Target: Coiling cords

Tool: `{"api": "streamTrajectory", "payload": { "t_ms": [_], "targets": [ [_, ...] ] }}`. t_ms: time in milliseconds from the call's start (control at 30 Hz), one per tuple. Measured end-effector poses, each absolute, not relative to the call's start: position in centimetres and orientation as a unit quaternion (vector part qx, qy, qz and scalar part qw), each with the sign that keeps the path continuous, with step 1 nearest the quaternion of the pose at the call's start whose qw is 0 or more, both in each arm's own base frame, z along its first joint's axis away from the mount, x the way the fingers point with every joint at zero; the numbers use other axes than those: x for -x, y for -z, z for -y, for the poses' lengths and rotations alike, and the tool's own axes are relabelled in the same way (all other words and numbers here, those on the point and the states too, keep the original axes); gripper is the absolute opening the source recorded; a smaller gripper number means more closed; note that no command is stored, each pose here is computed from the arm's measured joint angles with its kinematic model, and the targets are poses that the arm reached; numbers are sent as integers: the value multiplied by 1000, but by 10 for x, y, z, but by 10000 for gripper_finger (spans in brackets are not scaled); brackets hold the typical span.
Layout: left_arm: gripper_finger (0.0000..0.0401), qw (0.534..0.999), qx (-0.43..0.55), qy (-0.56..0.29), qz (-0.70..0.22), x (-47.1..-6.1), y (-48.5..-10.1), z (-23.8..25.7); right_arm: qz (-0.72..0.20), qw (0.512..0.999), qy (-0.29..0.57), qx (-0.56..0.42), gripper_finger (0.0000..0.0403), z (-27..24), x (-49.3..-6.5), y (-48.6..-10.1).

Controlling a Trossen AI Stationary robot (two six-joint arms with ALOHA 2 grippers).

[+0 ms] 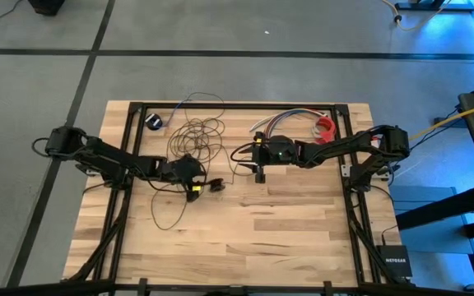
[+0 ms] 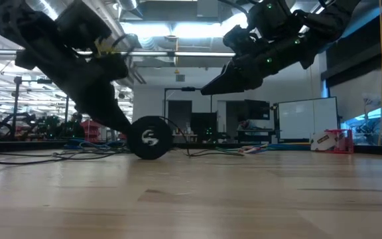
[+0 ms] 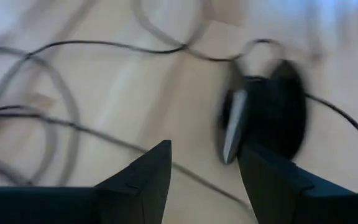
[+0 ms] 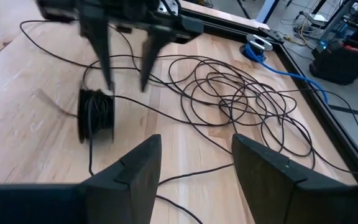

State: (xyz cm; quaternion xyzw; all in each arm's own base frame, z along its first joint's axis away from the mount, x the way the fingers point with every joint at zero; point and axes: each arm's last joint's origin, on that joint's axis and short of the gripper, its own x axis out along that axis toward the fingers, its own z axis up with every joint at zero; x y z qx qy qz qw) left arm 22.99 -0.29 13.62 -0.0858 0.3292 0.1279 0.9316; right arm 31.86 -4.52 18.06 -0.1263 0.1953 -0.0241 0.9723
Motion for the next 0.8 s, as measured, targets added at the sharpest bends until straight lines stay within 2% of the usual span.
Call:
{"api": "streamTrajectory", "payload": {
  "t_ms": [367, 567, 700, 800],
  "targets": [
    [178, 929, 41, -148, -335, -230, -137, -10, -194, 973, 24, 127, 202, 45, -319, -181],
    [178, 927, -25, -128, -352, -231, -178, -13, -191, 973, 24, 128, 202, 45, -319, -181],
    [178, 926, 7, -124, -358, -225, -184, -8, -194, 972, 24, 127, 202, 45, -319, -181],
    [178, 928, -8, -113, -356, -227, -183, -6, -195, 972, 24, 127, 202, 45, -318, -180]
  ]
}}
